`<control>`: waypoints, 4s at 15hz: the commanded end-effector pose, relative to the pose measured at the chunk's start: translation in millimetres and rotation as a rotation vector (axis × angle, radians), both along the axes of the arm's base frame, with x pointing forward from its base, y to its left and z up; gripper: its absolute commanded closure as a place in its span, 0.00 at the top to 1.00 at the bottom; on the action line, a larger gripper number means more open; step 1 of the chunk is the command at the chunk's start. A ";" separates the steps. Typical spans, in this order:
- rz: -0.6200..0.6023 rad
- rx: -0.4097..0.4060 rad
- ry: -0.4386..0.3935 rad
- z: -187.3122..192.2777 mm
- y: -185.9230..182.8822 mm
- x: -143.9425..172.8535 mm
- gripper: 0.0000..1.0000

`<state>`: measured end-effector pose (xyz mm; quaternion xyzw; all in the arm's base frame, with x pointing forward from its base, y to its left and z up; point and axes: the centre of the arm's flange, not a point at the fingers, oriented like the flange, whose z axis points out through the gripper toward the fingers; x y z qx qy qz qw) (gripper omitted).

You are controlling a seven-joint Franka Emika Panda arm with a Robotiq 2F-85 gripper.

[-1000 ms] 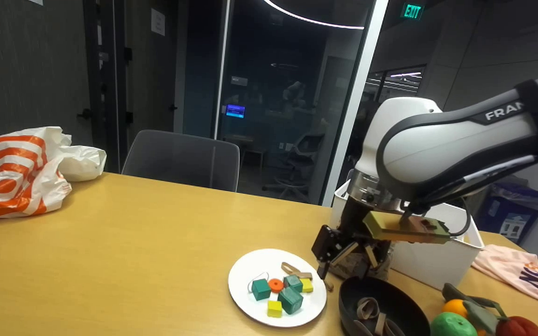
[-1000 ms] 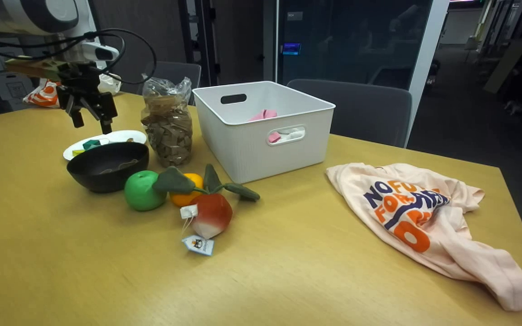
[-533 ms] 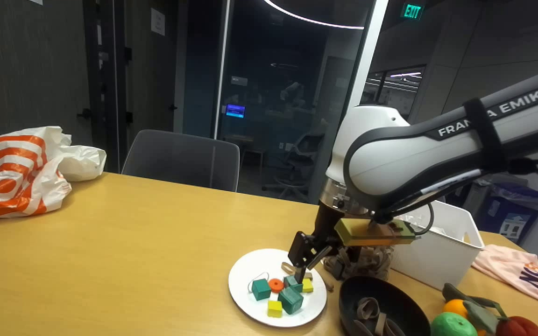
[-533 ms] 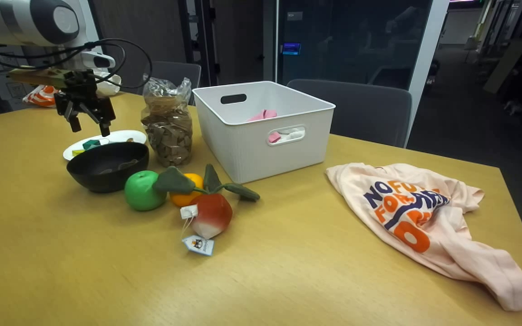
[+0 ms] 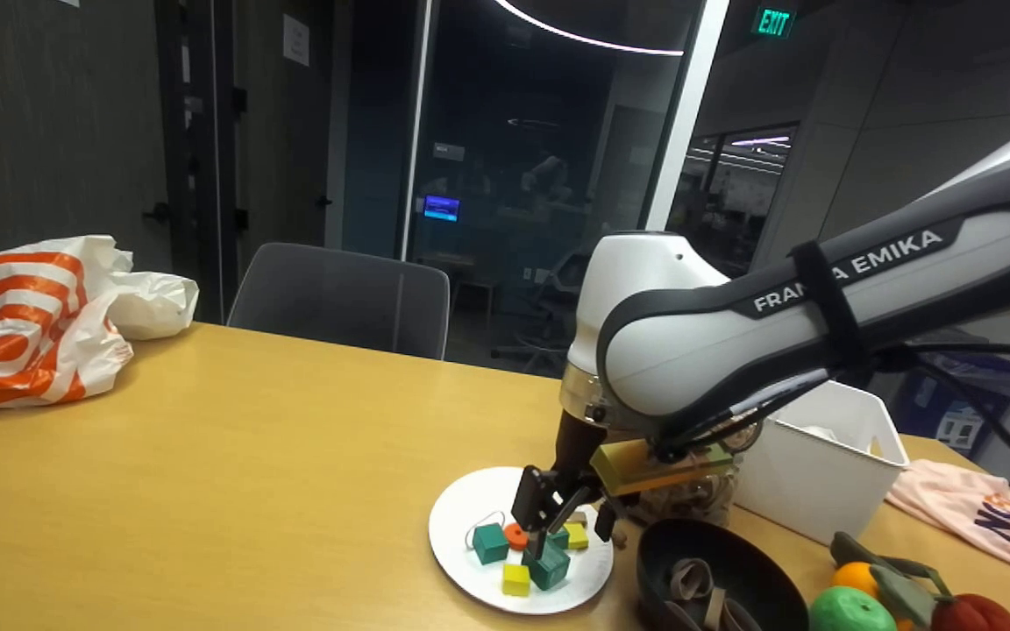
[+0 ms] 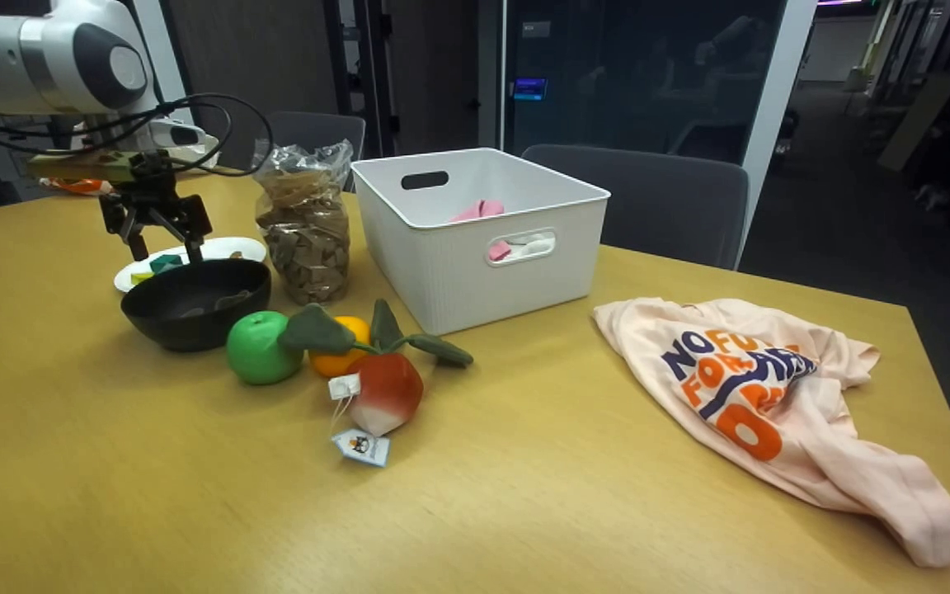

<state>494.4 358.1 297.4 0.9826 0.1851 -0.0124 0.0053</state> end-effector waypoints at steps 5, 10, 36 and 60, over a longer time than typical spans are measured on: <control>0.028 -0.003 0.006 -4.1 27.6 20.2 1.00; 0.032 -0.009 0.045 -9.0 27.2 25.2 1.00; -0.158 -0.008 0.170 83.5 -74.4 39.6 0.18; -0.219 -0.055 0.184 50.3 -79.3 7.1 1.00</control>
